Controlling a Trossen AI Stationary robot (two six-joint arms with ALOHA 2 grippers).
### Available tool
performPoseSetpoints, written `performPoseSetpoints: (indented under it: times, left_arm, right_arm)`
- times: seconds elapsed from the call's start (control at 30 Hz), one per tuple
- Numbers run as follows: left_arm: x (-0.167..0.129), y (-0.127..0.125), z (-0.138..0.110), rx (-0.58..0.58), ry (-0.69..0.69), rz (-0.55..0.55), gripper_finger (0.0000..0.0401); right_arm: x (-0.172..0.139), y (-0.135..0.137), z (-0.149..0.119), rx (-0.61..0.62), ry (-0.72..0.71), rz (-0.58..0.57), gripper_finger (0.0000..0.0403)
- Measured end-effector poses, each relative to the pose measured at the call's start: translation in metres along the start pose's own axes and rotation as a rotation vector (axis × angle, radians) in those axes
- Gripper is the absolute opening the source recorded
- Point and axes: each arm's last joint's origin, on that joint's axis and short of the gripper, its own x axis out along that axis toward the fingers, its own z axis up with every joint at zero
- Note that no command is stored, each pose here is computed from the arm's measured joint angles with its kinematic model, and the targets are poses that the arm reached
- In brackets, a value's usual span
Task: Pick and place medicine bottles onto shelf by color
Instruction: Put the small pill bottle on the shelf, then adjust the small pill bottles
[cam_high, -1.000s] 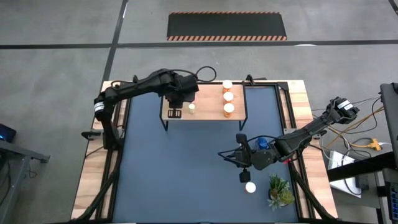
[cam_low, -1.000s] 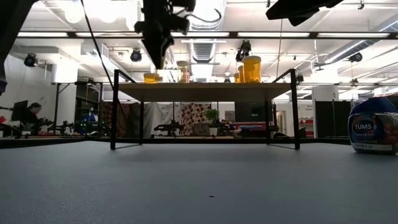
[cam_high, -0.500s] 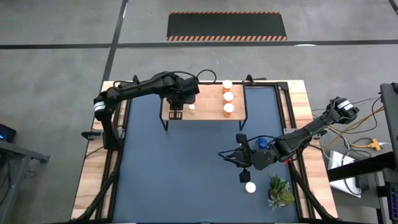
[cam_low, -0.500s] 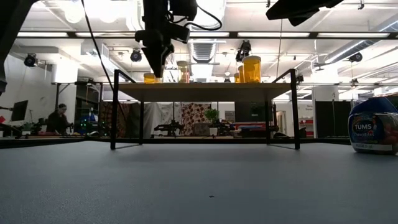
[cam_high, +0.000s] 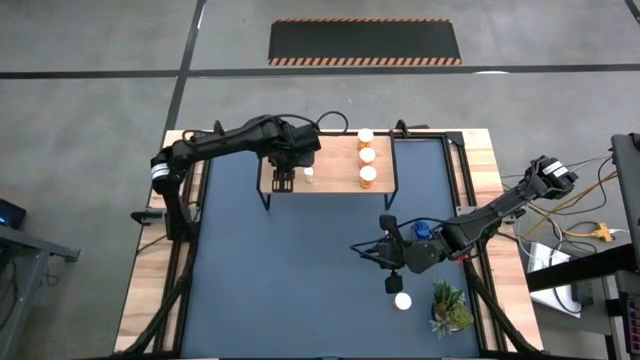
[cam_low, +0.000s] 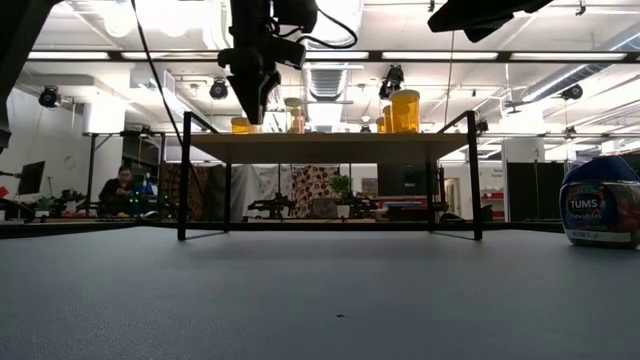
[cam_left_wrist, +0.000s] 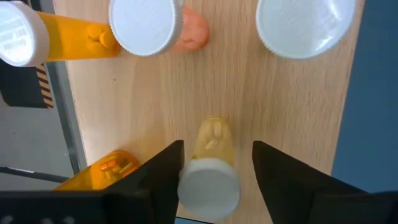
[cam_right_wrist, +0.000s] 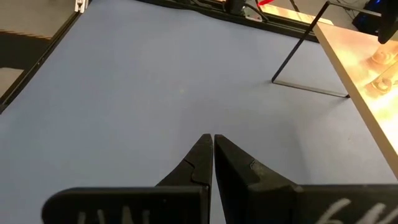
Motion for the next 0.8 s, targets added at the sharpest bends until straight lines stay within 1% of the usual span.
performPoseSetpoints:
  times: [0.23, 0.5, 0.57, 0.7, 0.8]
  left_arm:
    - [-0.01, 0.0, -0.005, -0.001, -0.019, 0.006, 0.0176]
    - [-0.036, -0.004, -0.018, -0.013, -0.085, 0.024, 0.0177]
    - [-0.045, -0.007, -0.022, -0.026, -0.112, 0.029, 0.0177]
    - [-0.063, -0.017, -0.028, -0.087, -0.196, 0.037, 0.0176]
    - [-0.073, -0.035, -0.031, -0.086, -0.292, 0.035, 0.0176]
  right_arm:
    - [0.0, 0.0, 0.0, 0.001, -0.002, 0.0, 0.0009]
    - [0.0, 0.0, 0.0, 0.002, -0.004, 0.0, 0.0009]
    - [0.0, 0.0, 0.0, 0.003, -0.004, 0.0, 0.0009]
    - [0.0, 0.0, 0.001, 0.005, -0.01, 0.0, 0.0009]
    - [0.0, 0.0, 0.001, 0.005, -0.01, 0.0, 0.0009]
